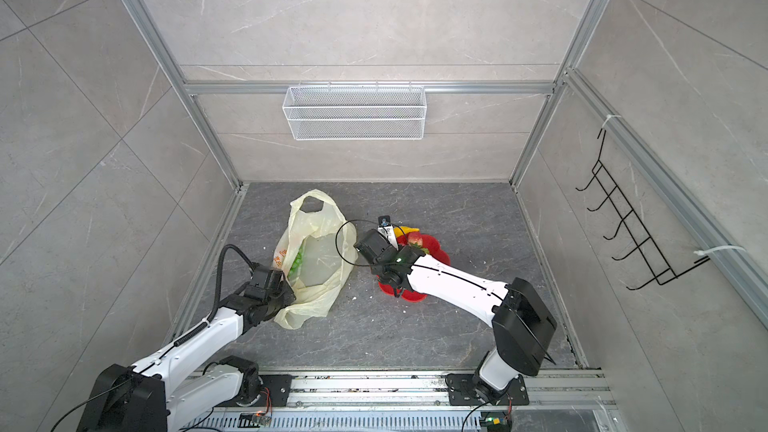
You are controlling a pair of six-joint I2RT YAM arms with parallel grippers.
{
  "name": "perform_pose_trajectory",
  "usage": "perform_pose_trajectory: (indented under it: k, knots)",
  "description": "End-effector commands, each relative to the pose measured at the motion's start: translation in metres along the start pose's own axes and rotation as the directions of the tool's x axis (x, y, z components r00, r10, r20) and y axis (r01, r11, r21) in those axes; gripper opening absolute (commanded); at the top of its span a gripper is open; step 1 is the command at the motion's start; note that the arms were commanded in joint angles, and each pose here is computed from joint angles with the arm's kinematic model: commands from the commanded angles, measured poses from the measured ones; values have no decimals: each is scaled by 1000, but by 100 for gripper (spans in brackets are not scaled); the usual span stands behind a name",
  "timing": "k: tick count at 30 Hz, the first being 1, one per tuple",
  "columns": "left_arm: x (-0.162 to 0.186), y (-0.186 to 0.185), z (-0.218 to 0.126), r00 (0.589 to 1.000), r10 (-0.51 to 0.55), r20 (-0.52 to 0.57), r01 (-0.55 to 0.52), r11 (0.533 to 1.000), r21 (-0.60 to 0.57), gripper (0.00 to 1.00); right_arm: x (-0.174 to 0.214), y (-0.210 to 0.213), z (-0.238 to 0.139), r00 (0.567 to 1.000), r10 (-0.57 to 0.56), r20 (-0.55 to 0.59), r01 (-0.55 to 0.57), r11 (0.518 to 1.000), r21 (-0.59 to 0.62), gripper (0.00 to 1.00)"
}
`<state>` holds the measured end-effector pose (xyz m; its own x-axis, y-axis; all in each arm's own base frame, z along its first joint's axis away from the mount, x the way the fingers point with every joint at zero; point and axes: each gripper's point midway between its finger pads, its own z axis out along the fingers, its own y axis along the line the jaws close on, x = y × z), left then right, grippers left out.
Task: Take the fake fruits out of the plastic bag
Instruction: 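Lower the yellow banana onto the bowl fruits and open the right gripper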
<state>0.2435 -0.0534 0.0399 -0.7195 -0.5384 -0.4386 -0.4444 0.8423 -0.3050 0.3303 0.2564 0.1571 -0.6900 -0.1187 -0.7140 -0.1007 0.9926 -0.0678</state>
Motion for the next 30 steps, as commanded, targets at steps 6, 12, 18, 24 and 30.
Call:
perform_pose_trajectory:
  k: [6,12,18,24,30]
  knots:
    - [-4,-1,-2,1000,13,22,-13,1000,15,1,-7,9,21,999,35,6,-35,998,48,23]
    - [-3,-1,-2,1000,14,21,-15,1000,16,1,-7,7,35,1000,23,-10,-23,997,70,23]
    - [-3,-1,-2,1000,14,22,-14,1000,17,1,1,4,45,1000,13,-29,-10,995,99,23]
    - [-4,-1,-1,1000,14,21,-15,1000,15,1,9,-2,48,999,23,-40,-17,991,135,23]
    - [-4,-1,-1,1000,17,18,-17,1000,11,0,15,0,51,998,26,-52,-18,990,140,26]
